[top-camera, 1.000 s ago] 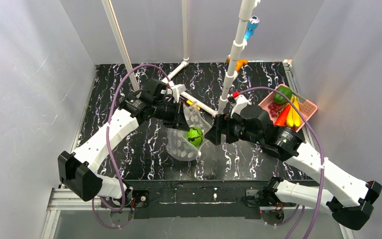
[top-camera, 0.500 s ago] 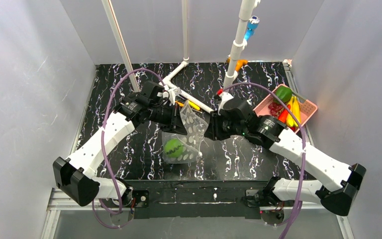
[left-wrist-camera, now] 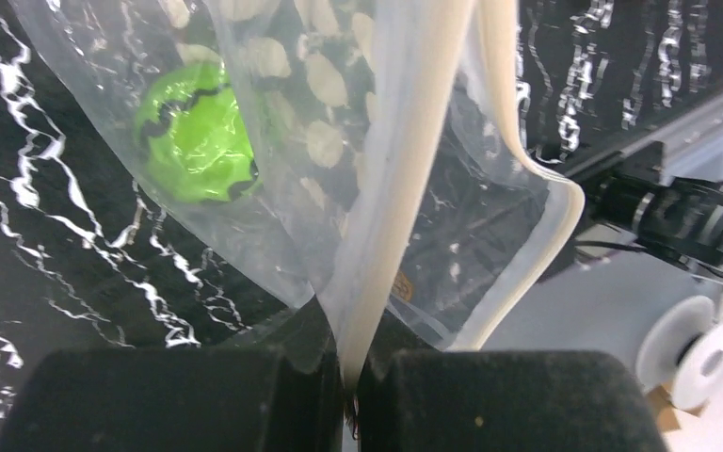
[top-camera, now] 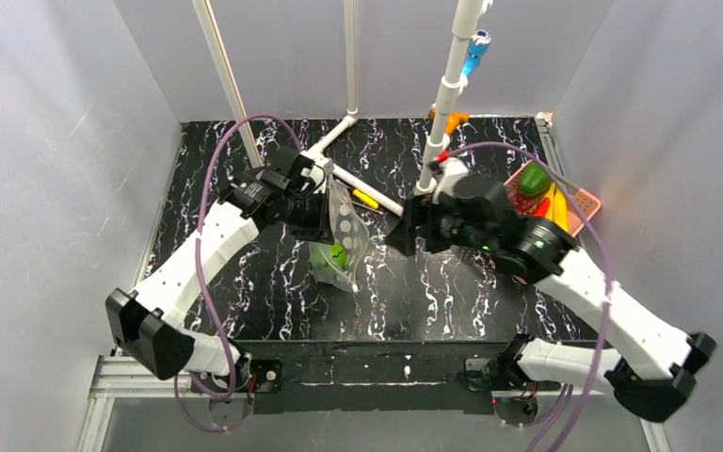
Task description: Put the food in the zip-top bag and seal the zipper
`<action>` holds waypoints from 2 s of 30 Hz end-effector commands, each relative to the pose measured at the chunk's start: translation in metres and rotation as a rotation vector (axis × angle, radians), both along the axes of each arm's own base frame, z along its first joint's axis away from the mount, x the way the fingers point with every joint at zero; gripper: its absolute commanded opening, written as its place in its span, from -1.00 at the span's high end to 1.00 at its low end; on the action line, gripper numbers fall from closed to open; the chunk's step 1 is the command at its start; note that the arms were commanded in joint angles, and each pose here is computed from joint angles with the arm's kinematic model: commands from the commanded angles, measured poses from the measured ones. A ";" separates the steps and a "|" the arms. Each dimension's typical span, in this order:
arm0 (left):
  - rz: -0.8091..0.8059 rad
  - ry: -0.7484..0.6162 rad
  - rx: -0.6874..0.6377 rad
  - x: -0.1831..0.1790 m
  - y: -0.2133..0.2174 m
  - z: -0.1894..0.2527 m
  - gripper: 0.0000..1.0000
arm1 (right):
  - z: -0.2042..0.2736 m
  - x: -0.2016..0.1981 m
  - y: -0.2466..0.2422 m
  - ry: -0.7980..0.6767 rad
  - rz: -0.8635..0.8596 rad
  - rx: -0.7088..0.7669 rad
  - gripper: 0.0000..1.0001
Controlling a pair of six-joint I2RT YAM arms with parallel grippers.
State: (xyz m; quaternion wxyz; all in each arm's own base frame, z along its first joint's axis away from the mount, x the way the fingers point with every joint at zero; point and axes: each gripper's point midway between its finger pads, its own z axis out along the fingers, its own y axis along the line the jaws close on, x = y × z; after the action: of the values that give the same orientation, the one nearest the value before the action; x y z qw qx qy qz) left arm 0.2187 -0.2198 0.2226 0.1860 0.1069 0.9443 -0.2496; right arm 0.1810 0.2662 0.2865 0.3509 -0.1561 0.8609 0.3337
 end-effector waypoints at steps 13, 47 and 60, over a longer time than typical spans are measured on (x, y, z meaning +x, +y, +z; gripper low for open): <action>-0.088 -0.201 0.151 0.032 0.020 -0.025 1.00 | -0.082 0.076 -0.227 0.006 -0.893 -0.241 -0.90; -0.088 -0.183 0.090 0.016 0.025 -0.045 1.00 | -0.222 0.133 -0.332 0.632 -1.040 -0.502 -0.22; -0.093 -0.173 0.092 0.016 0.024 -0.048 1.00 | -0.215 0.134 -0.330 0.585 -1.024 -0.500 0.18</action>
State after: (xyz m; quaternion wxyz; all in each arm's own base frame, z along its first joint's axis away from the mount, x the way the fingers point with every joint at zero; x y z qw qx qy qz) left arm 0.2378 -0.1960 0.1711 0.2474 0.1785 0.9321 -0.1950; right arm 0.2932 -0.0587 0.0407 0.1105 0.3067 0.9437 -0.0563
